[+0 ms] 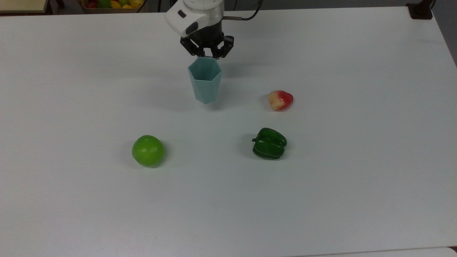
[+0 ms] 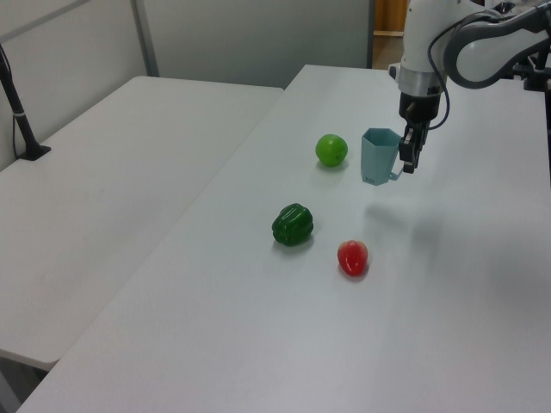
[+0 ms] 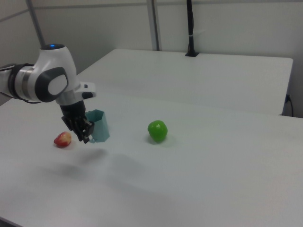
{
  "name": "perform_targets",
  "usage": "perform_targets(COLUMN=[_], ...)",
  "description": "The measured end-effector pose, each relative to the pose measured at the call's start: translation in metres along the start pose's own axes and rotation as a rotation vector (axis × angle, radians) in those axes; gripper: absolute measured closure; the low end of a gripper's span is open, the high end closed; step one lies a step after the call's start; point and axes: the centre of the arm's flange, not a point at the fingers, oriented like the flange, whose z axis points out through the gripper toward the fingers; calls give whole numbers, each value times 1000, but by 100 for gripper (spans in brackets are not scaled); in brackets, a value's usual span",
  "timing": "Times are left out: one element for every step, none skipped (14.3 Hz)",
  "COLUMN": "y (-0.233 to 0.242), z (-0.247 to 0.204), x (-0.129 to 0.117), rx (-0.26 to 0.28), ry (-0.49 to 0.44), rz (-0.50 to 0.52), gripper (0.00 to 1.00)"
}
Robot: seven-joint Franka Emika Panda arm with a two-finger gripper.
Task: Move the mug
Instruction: 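Slide the held mug across the table toward the red apple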
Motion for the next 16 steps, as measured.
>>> perform_targets(y=[-14, -23, -32, -47, -55, -64, -73, -87, -96, -110, -119, -127, -138, -148, -156, -160], z=[-4, -6, -8, -13, -16, -18, -20, -20, -19, -17, -15, -13, -8, 0, 10, 18], x=[-4, -7, -12, -20, -25, -30, -36, -43, -48, -54, -58, -62, -67, -68, -67, -67], rx=[1, 0, -3, -6, -9, -12, -15, -20, -22, -24, -26, -28, -31, -30, -28, -27], ry=[2, -3, -14, -29, -37, -48, -60, -74, -78, -83, -86, -90, -99, -98, -94, -96], rz=[-25, -43, -61, -90, -107, -125, -139, -152, -155, -161, -164, -169, -182, -187, -185, -184], gripper=[76, 76, 76, 76, 76, 76, 76, 76, 76, 76, 76, 76, 76, 76, 76, 76])
